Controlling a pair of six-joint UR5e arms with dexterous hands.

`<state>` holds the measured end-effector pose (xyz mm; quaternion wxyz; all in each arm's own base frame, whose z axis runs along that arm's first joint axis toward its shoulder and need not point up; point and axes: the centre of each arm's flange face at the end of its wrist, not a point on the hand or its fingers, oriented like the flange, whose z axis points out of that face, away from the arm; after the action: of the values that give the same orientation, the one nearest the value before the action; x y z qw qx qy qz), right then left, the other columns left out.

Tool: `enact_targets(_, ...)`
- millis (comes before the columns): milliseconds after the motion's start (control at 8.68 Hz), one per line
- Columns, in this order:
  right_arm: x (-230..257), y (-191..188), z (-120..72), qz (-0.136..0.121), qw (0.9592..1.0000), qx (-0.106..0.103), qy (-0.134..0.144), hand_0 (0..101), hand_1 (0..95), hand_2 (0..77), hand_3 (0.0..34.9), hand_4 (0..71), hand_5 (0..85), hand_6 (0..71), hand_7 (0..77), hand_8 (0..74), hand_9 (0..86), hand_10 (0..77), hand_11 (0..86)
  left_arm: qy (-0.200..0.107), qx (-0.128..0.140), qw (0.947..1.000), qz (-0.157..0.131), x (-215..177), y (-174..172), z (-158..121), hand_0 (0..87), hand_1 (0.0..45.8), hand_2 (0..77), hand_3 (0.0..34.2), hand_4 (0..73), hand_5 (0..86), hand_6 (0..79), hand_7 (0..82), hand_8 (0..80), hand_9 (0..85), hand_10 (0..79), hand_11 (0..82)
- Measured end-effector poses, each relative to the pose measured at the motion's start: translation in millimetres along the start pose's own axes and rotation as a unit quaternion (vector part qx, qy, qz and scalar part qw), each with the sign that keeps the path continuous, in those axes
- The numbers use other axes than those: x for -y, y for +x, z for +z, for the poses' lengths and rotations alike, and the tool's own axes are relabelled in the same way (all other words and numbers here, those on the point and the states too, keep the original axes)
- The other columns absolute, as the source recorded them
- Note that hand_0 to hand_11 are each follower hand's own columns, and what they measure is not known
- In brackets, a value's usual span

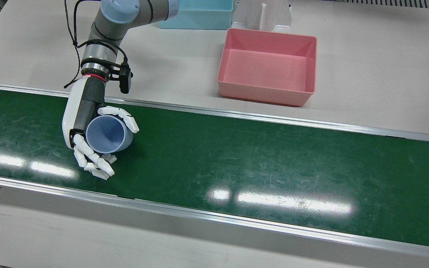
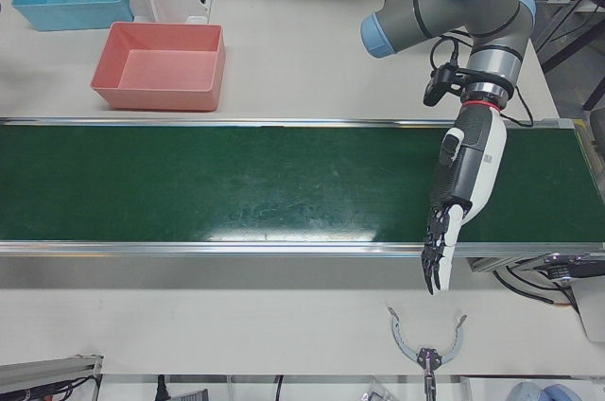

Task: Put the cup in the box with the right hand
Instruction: 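Lift the blue cup and carry it toward the pink tray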

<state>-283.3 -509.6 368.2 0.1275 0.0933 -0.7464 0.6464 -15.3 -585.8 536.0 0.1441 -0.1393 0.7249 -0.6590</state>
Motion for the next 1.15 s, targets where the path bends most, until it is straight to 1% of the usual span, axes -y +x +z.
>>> enact_targets(115,-18.9,-19.6,-9.9,-0.008,0.9996,0.004,-0.025,42,16.4,30.0,0.0,21.3,7.1,28.9,69.8,32.7,56.7,18.5,28.4,0.0,0.0,1.0,0.0,0.0,0.0,0.0,0.0,0.5,0.5,0.0,0.0,0.0,0.0,0.0,0.0,0.5,0.0,0.0)
enact_targets(230,-41.1,-39.6,-20.7,-0.021,0.9981,0.003,-0.058,42,16.4,30.0,0.0,27.3,6.0,30.0,70.4,33.3,56.7,19.1,28.4,0.0,0.0,1.0,0.0,0.0,0.0,-0.2,0.0,0.5,0.5,0.0,0.0,0.0,0.0,0.0,0.0,0.5,0.0,0.0)
enact_targets(346,-64.0,-53.8,-32.7,-0.031,0.9953,-0.001,-0.092,42,16.4,30.0,0.0,27.3,6.0,30.0,70.4,33.3,56.7,19.1,28.4,0.0,0.0,1.0,0.0,0.2,0.1,-0.4,0.0,0.5,0.5,0.0,0.0,0.0,0.0,0.0,0.0,0.0,0.0,0.0)
enact_targets(461,-85.2,-56.1,-47.3,-0.032,0.9919,-0.011,-0.123,41,16.4,30.0,0.0,29.5,6.5,31.1,70.4,33.3,56.7,18.5,29.5,0.0,0.0,1.0,0.0,0.2,0.3,-0.6,0.0,0.5,0.5,0.0,0.0,0.0,0.0,0.0,0.0,0.0,0.0,0.0)
enact_targets(691,-118.2,-33.0,-75.3,-0.031,0.9853,-0.043,-0.162,41,16.4,30.0,0.0,30.5,7.1,31.6,70.4,33.8,56.7,18.5,29.5,-0.001,0.0,1.0,0.0,-0.1,0.4,-0.7,0.0,0.5,0.5,0.0,0.0,0.0,0.0,0.0,0.0,0.0,0.0,0.0)
enact_targets(806,-136.1,-16.3,-93.4,-0.036,0.9808,-0.061,-0.182,41,12.5,32.2,0.0,30.5,7.1,31.6,70.4,33.8,57.3,18.5,29.5,-0.001,0.0,1.0,0.0,0.0,0.4,-0.7,0.0,0.5,0.5,0.0,0.0,0.0,0.0,0.0,0.0,0.0,0.0,0.0)
enact_targets(1037,-172.8,20.3,-134.9,-0.051,0.969,-0.097,-0.222,41,12.0,32.2,0.0,31.1,7.1,32.2,70.4,33.8,57.8,19.6,29.5,0.0,0.0,1.0,0.0,0.0,0.1,-0.7,0.0,0.5,0.5,0.0,0.0,0.0,0.0,0.0,0.0,0.5,0.0,0.0)
enact_targets(1152,-192.5,37.8,-153.6,-0.055,0.9629,-0.111,-0.24,41,12.0,32.2,0.0,31.1,7.1,32.2,70.4,34.9,57.8,19.6,29.5,0.0,0.0,1.0,0.0,-0.1,0.1,-0.5,0.0,0.5,0.5,0.0,0.0,0.0,0.0,0.0,0.0,0.5,0.0,0.0)
